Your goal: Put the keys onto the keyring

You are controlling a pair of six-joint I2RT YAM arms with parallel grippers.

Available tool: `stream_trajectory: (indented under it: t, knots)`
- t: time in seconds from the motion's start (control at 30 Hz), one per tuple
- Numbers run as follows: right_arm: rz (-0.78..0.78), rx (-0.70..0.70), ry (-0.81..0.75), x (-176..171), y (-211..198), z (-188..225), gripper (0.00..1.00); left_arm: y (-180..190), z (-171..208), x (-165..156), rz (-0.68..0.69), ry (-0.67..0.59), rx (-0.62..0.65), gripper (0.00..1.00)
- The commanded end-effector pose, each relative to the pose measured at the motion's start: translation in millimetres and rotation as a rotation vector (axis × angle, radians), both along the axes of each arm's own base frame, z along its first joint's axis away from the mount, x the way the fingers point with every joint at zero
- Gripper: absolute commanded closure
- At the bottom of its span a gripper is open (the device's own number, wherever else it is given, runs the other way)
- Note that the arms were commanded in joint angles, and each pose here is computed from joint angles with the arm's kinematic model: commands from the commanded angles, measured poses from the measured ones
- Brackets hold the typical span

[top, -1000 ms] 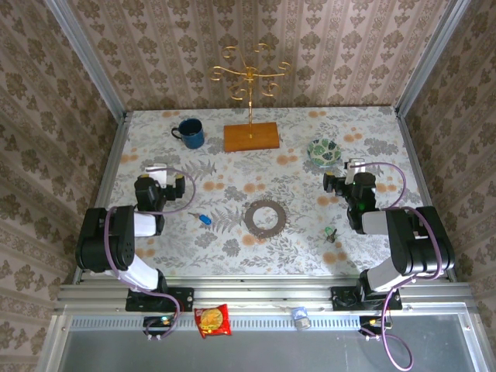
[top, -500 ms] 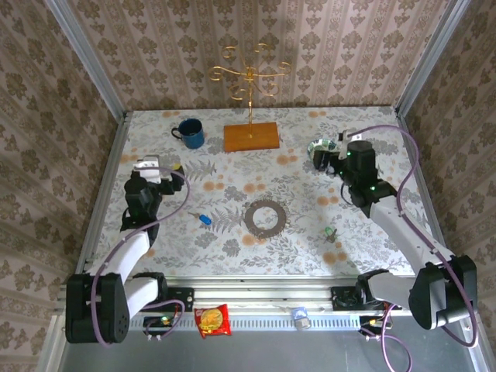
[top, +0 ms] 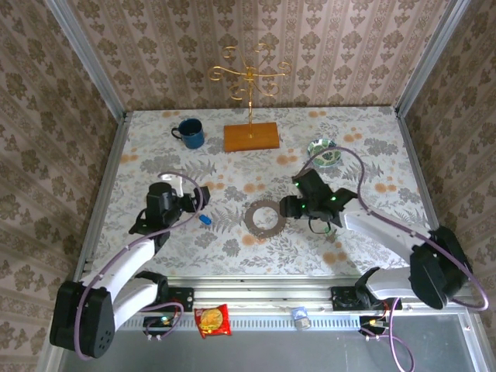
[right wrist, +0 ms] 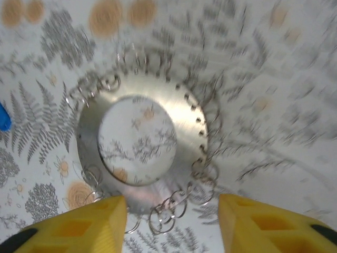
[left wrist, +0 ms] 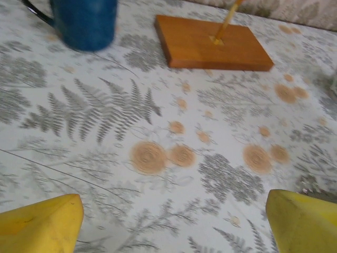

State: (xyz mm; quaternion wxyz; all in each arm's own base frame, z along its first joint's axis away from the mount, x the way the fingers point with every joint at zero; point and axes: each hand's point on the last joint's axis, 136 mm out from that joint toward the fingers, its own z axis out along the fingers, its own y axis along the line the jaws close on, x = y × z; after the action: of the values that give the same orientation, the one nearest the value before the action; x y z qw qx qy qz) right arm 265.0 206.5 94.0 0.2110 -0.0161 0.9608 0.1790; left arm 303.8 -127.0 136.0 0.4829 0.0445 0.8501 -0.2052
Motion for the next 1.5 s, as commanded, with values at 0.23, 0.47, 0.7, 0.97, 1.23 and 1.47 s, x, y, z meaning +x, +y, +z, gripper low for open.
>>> stream_trajectory:
  t: [0.23,0.47,0.7,0.97,1.23,1.47]
  knots:
    - [0.016,-0.118,0.121,-32,47,-35,0.58,-47,-40,-37,-0.081,0.177,-0.041,0.11]
    - [0.042,-0.124,0.103,-33,47,-28,0.64,-90,-43,-73,-0.381,0.17,0.079,0.2]
    - [0.088,0.046,0.061,-23,27,-5,0.63,-125,-36,-90,-0.644,0.075,0.222,0.23]
    - [-0.027,-0.009,0.108,-21,-19,-18,0.63,-143,-38,-89,-0.663,0.082,0.122,0.28]
    - [-0.071,0.002,0.177,-19,-17,-47,0.66,-146,-49,-82,-0.619,0.105,0.105,0.3]
    - [-0.397,0.224,0.25,-17,-11,-59,0.76,-143,-49,-79,-0.594,0.097,0.116,0.3]
